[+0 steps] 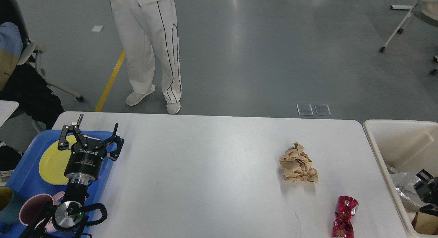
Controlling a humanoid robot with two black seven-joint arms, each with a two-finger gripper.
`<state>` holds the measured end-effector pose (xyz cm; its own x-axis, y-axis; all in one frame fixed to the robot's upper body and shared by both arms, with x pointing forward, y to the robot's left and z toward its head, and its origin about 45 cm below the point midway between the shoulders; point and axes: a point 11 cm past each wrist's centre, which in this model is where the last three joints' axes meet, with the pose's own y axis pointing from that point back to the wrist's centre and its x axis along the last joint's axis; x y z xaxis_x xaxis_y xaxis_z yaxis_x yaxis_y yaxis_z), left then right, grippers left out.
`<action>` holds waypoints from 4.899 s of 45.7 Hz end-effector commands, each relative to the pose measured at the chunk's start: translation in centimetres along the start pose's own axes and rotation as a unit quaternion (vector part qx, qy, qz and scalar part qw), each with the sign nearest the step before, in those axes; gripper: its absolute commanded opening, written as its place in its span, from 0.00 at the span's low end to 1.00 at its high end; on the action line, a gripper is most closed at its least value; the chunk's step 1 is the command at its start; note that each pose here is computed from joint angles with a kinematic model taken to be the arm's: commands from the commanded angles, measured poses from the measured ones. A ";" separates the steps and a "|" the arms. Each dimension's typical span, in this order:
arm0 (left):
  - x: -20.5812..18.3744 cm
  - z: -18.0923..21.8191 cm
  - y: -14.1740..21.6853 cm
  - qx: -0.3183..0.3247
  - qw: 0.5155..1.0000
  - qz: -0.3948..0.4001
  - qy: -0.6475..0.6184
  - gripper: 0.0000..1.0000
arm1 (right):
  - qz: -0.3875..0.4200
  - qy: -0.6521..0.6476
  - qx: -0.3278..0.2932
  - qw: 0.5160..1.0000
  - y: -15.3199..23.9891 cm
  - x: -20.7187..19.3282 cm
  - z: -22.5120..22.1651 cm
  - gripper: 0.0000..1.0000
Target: Tidy desktop
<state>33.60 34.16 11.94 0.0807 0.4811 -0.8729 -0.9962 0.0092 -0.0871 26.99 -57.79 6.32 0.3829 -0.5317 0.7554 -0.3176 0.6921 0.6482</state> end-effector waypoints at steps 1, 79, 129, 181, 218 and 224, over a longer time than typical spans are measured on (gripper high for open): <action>0.0 0.0 0.0 0.001 1.000 0.000 0.000 0.96 | 0.010 0.002 -0.004 1.000 -0.1 -1.1 0.5 0.00; 0.0 0.0 0.0 0.000 1.000 0.000 0.000 0.96 | -0.107 0.147 0.020 0.983 6.8 5.4 -4.8 1.00; 0.0 0.0 0.0 0.000 1.000 0.000 0.000 0.96 | -0.292 0.415 0.212 0.835 43.8 9.5 -16.9 1.00; 0.0 0.0 0.0 0.001 1.000 0.000 0.000 0.96 | -0.316 0.277 0.230 0.878 31.2 2.9 -18.3 1.00; 0.0 0.0 0.0 0.001 1.000 0.000 0.000 0.96 | -0.279 0.246 0.243 0.896 19.6 -9.6 -25.7 1.00; 0.0 0.0 0.0 0.001 1.000 0.000 0.000 0.96 | -0.281 0.231 0.243 0.899 18.5 -10.7 -25.4 1.00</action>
<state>33.62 34.13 11.96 0.0814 0.4816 -0.8726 -0.9961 0.0107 -0.0870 39.31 -26.70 9.05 0.8944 -0.3740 0.2453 -0.2539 0.0271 0.9669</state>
